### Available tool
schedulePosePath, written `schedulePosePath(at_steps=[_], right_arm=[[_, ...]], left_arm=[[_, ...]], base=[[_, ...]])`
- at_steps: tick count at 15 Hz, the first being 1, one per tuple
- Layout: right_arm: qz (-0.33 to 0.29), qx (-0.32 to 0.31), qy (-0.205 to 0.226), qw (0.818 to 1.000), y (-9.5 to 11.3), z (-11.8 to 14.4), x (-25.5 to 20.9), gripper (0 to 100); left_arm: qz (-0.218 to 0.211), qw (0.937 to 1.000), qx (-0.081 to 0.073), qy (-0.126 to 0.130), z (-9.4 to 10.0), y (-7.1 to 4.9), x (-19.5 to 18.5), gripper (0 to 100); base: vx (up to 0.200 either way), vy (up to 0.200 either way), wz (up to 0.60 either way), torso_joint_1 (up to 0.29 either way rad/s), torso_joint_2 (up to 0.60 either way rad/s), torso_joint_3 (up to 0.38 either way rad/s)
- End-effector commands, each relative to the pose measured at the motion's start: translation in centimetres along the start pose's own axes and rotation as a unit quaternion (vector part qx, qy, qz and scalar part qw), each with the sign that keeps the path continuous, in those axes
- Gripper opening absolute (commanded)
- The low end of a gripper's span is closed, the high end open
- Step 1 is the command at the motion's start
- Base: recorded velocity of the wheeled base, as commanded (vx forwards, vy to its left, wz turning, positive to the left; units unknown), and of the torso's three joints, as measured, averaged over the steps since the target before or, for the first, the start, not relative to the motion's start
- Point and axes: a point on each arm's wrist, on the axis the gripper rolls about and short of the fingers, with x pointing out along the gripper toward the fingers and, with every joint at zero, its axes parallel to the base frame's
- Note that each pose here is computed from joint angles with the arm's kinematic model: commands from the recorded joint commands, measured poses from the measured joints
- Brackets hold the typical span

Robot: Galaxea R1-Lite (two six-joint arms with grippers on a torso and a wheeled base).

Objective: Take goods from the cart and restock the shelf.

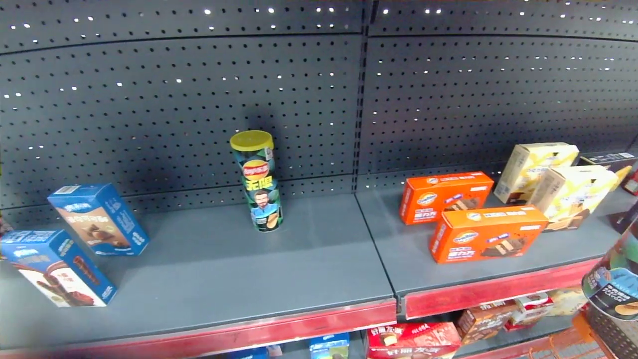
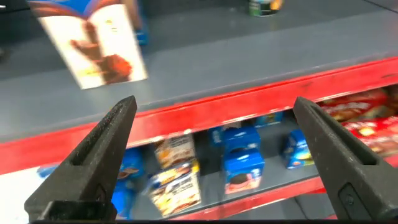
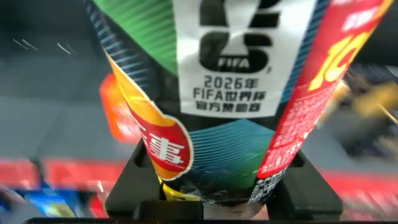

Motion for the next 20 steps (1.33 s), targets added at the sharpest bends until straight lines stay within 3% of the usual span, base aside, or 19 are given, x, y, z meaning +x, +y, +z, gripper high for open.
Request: schedulePosePath(at_steps=[1,4,8,13,16,17,20], right_arm=[[0.002,0.000,-0.001,1.000,0.0,0.0,-0.1,0],[-0.006,0.019,-0.014,1.000,-0.1,0.2,-0.5,0],[-0.021,0.025,-0.068,0.997,-0.3,1.7,-2.5,0],[0.005,0.032,-0.049,0.998,0.4,-0.9,-4.2,0],[0.042,0.061,-0.039,0.996,0.6,-0.5,-4.9,0],[0.053,0.086,-0.011,0.995,0.5,-0.2,-5.5,0],[0.037,0.149,-0.010,0.988,0.3,0.5,-5.7,0]], left_arm=[[0.000,1.0000,0.000,0.001,0.0,0.0,0.0,100],[-0.001,1.0000,0.000,0.001,0.0,0.0,0.0,100],[-0.001,1.0000,0.000,0.001,0.0,0.0,0.0,100],[0.000,1.0000,0.000,0.001,0.0,0.0,0.0,100],[0.000,1.0000,0.000,0.001,0.0,0.0,0.0,100],[0.000,1.0000,0.000,0.001,0.0,0.0,0.0,100],[-0.001,1.0000,0.000,0.001,0.0,0.0,0.0,100]], base=[[0.000,0.000,0.60,0.002,0.00,0.002],[0.000,0.000,0.00,0.000,0.00,0.000],[0.000,0.000,0.00,0.000,0.00,0.000],[0.000,0.000,0.00,0.000,0.00,0.000],[0.000,0.000,0.00,0.000,0.00,0.000],[0.000,0.000,0.00,0.000,0.00,0.000],[0.000,0.000,0.00,0.000,0.00,0.000]])
